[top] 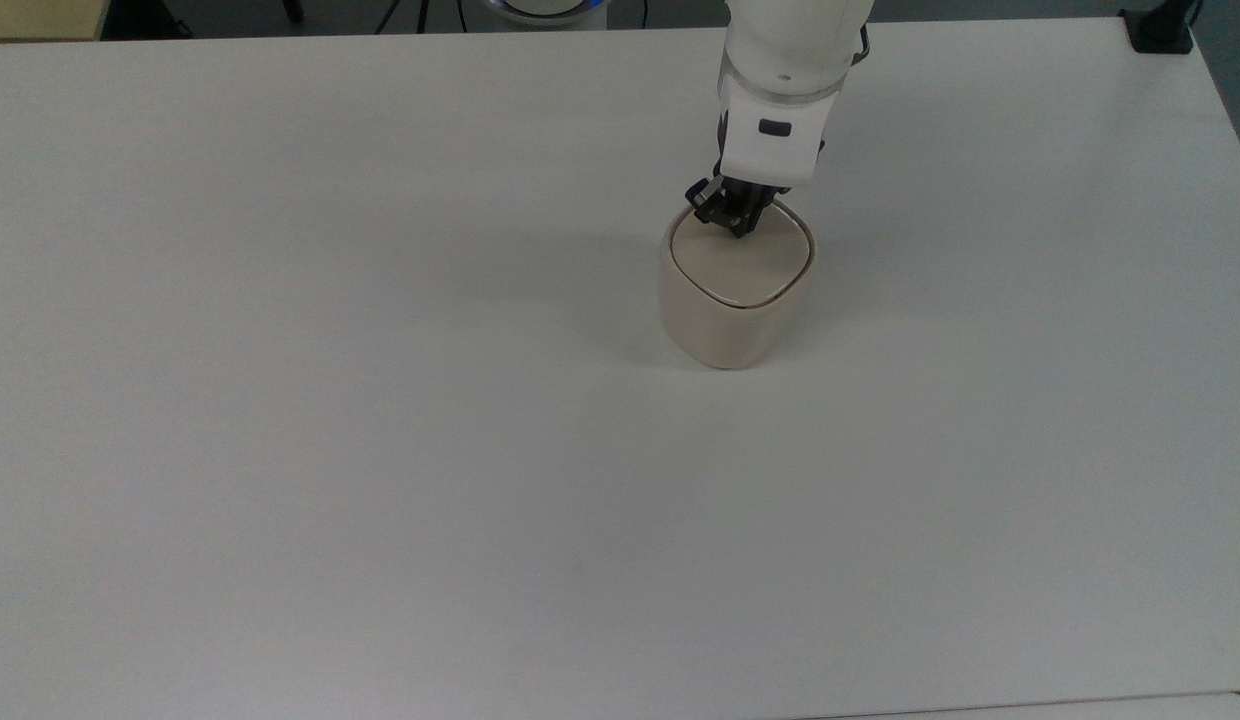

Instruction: Open the trash bin

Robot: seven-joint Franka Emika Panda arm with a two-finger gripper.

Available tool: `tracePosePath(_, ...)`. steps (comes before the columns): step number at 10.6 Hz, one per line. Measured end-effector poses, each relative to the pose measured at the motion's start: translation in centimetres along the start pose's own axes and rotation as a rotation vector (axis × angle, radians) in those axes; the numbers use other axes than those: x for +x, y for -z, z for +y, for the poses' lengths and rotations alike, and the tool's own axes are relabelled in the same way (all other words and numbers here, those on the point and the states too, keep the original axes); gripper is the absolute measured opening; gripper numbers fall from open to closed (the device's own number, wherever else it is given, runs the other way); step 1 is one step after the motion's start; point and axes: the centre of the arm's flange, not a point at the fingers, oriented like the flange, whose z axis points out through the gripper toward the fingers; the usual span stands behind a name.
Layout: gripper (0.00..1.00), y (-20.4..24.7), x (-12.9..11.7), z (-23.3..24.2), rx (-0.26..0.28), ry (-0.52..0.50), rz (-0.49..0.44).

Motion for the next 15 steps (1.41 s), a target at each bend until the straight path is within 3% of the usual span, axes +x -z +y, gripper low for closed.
tracePosePath(5, 0.11, -0.2, 0.2, 0.1, -0.016, 0.007, -0.003)
tracePosePath(8, 0.11, 3.0, -1.0, 2.3, -0.028, -0.036, 0.005)
tracePosePath(11, 0.11, 10.5, -6.3, 8.0, -0.046, -0.171, 0.006)
tracePosePath(15, 0.13, 17.5, -15.3, 14.6, -0.069, -0.444, 0.016)
